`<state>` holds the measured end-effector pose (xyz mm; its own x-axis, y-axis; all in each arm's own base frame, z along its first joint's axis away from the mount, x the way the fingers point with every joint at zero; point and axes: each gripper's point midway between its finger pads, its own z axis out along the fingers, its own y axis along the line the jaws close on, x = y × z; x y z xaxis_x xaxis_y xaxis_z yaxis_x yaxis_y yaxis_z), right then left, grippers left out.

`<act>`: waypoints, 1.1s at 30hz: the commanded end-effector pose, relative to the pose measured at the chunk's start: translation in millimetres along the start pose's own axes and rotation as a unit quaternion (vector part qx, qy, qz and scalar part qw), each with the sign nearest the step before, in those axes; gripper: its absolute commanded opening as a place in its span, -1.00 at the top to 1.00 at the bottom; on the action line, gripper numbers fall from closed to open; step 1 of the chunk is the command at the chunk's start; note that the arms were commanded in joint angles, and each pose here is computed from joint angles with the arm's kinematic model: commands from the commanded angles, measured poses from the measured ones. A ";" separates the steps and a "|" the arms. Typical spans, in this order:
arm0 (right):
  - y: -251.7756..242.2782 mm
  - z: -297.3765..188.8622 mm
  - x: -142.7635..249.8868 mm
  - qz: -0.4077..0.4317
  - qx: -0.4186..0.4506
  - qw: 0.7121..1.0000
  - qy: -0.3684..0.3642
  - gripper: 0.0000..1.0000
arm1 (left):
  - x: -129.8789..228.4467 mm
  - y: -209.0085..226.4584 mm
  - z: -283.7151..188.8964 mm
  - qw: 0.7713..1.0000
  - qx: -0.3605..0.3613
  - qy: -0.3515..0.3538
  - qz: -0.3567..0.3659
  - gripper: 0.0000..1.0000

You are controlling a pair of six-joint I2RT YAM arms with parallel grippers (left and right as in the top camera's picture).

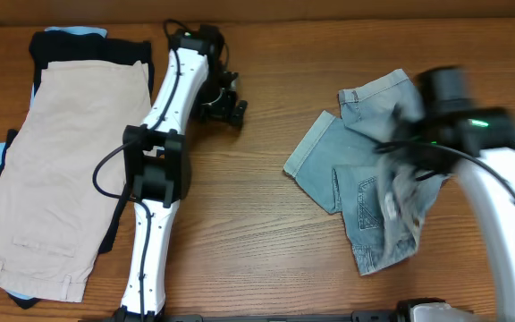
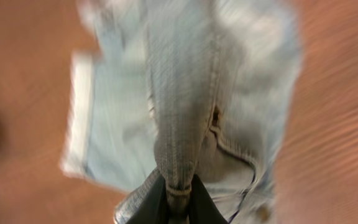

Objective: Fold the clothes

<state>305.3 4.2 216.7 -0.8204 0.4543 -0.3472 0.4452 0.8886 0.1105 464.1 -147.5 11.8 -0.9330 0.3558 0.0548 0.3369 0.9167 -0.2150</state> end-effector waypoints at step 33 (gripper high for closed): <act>-166.6 16.4 -44.9 0.259 -0.005 0.964 -0.059 0.92 | -58.9 -190.8 52.3 0.928 -0.175 -0.119 0.305 -1.00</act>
<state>272.9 -165.9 197.6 -0.4413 0.8298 -0.3417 0.7868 0.5409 0.2972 439.5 -372.6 14.0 -0.5126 0.8165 -0.2656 0.8280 0.5519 0.0986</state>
